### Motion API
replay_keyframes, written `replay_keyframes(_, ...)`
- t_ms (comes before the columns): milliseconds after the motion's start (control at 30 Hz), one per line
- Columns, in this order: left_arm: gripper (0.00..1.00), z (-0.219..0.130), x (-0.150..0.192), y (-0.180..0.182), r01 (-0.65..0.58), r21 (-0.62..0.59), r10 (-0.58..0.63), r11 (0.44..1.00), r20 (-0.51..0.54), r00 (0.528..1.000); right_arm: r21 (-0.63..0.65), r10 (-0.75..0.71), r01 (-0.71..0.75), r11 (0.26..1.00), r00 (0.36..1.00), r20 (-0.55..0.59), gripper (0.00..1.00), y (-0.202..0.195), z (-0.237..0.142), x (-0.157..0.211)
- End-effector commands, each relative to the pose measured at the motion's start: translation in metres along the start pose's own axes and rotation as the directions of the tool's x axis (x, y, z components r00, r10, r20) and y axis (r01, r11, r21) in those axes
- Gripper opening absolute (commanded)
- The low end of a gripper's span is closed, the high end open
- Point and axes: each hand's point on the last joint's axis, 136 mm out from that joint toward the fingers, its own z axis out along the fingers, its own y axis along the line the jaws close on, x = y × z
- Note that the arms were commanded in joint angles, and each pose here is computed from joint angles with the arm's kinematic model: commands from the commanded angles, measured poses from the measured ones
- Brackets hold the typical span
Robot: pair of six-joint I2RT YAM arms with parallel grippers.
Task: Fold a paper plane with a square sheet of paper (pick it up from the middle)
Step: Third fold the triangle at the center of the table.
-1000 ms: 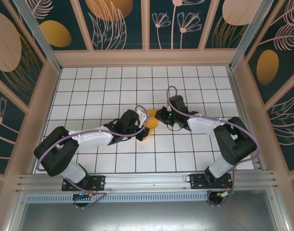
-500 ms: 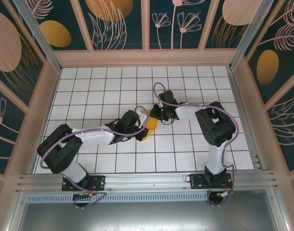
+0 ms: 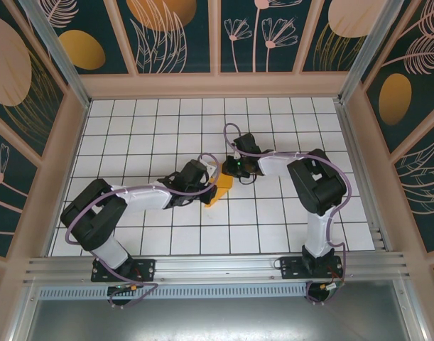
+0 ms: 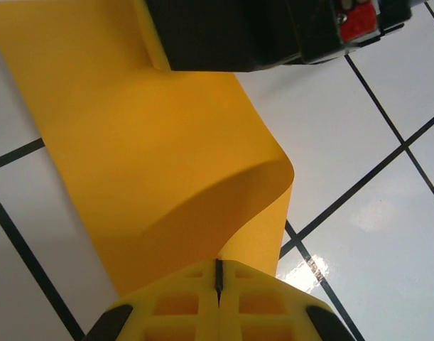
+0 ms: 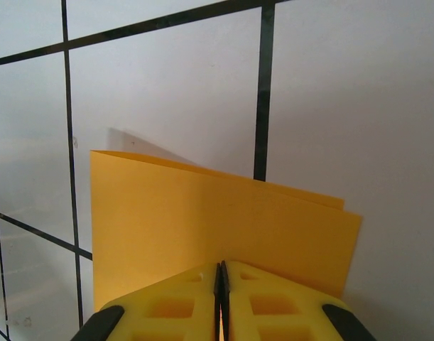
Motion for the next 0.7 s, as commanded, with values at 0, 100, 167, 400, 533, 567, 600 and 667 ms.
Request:
replay_keyframes(0,0.01,0.002,-0.002,0.009,0.031,-0.04,-0.031,0.999,-0.006,1.0,0.075,0.001,0.004,0.997,0.998,-0.07,0.14,-0.021,0.005,0.022)
replay_keyframes(100,0.01,0.004,-0.002,0.011,0.037,-0.045,-0.038,0.998,-0.013,0.999,0.073,0.003,0.002,0.997,0.998,-0.067,0.14,-0.021,0.005,0.022)
replay_keyframes(167,0.02,0.005,-0.001,0.013,0.041,-0.05,-0.042,0.998,-0.017,0.999,0.076,0.008,-0.002,0.997,0.997,-0.071,0.14,-0.022,0.006,0.024)
replay_keyframes(400,0.03,0.008,-0.005,0.014,0.046,-0.048,-0.046,0.998,-0.01,0.999,0.077,0.008,-0.003,0.997,0.997,-0.075,0.14,-0.024,0.006,0.027)
replay_keyframes(533,0.03,0.009,-0.009,0.014,0.031,-0.047,-0.031,0.998,-0.004,0.999,0.076,0.001,0.005,0.997,0.997,-0.078,0.14,-0.024,0.006,0.028)
replay_keyframes(567,0.04,0.008,-0.01,0.014,0.03,-0.052,-0.03,0.998,-0.001,1.0,0.077,0.001,0.005,0.997,0.997,-0.079,0.14,-0.025,0.007,0.028)
replay_keyframes(600,0.04,0.008,-0.011,0.015,0.024,-0.054,-0.024,0.998,0.0,1.0,0.083,0.002,0.005,0.997,0.997,-0.081,0.14,-0.026,0.007,0.028)
replay_keyframes(667,0.04,0.01,-0.012,0.016,0.025,-0.058,-0.026,0.998,-0.004,1.0,0.086,0.002,0.005,0.996,0.997,-0.08,0.14,-0.027,0.007,0.028)
